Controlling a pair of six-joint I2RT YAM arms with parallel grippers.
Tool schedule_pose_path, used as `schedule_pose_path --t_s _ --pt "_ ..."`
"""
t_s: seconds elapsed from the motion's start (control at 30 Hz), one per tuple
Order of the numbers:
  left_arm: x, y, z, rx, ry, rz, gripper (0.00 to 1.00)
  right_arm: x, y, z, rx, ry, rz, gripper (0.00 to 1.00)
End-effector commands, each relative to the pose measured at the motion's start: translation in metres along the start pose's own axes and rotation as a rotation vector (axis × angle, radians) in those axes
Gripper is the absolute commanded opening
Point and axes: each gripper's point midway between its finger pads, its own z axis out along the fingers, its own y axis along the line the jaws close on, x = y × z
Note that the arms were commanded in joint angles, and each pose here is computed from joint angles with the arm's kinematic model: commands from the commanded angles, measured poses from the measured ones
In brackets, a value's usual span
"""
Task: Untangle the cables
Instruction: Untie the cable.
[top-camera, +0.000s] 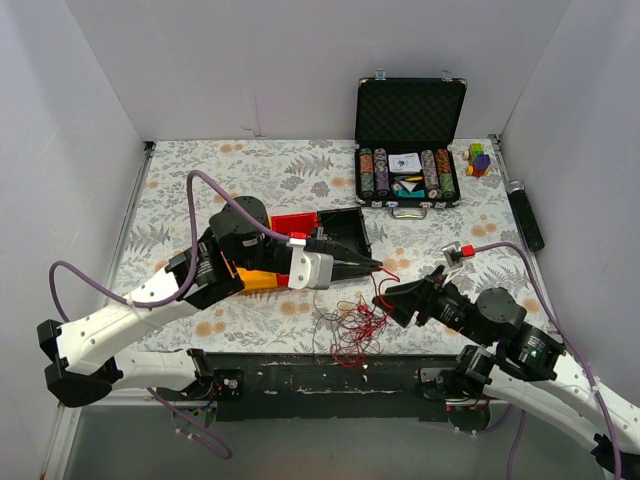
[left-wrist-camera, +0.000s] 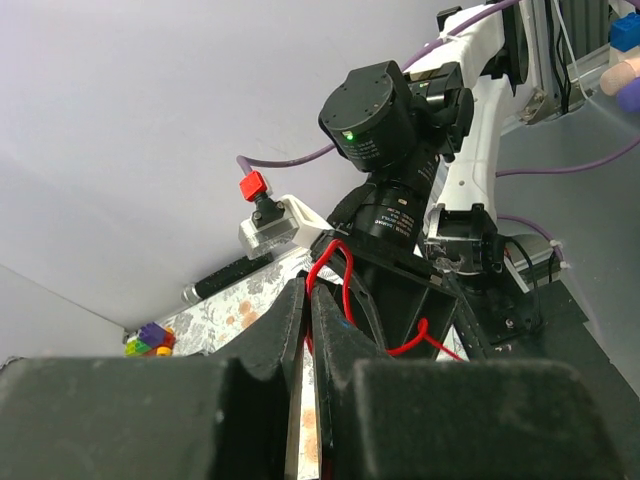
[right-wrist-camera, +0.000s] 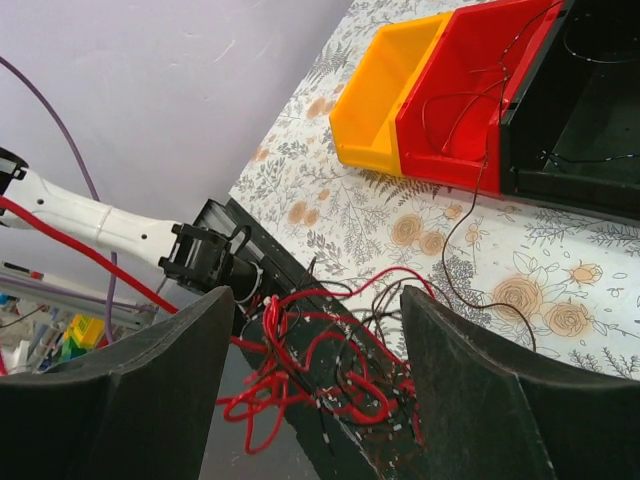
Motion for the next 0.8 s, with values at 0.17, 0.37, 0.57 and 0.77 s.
schedule_pose_path --t_s 0.17,0.37,0.57,0.77 --pt "-0.006 0.003 0.0 -0.02 -0.023 0.043 0.0 -0.024 0.004 -0.015 0.019 -0.088 -0.017 0.78" --pt "-0.004 0.001 0.001 -0.015 -0.023 0.041 0.0 -0.026 0.005 -0.017 0.016 -0.093 -0.016 0.79" --pt "-0.003 0.004 0.005 -0.017 -0.02 0.042 0.0 -0.015 0.012 -0.007 -0.023 -0.025 -0.034 0.79" --pt "0.001 0.006 0.008 -0.022 -0.02 0.037 0.0 -0.012 0.013 -0.003 -0.027 -0.004 -0.049 0.8"
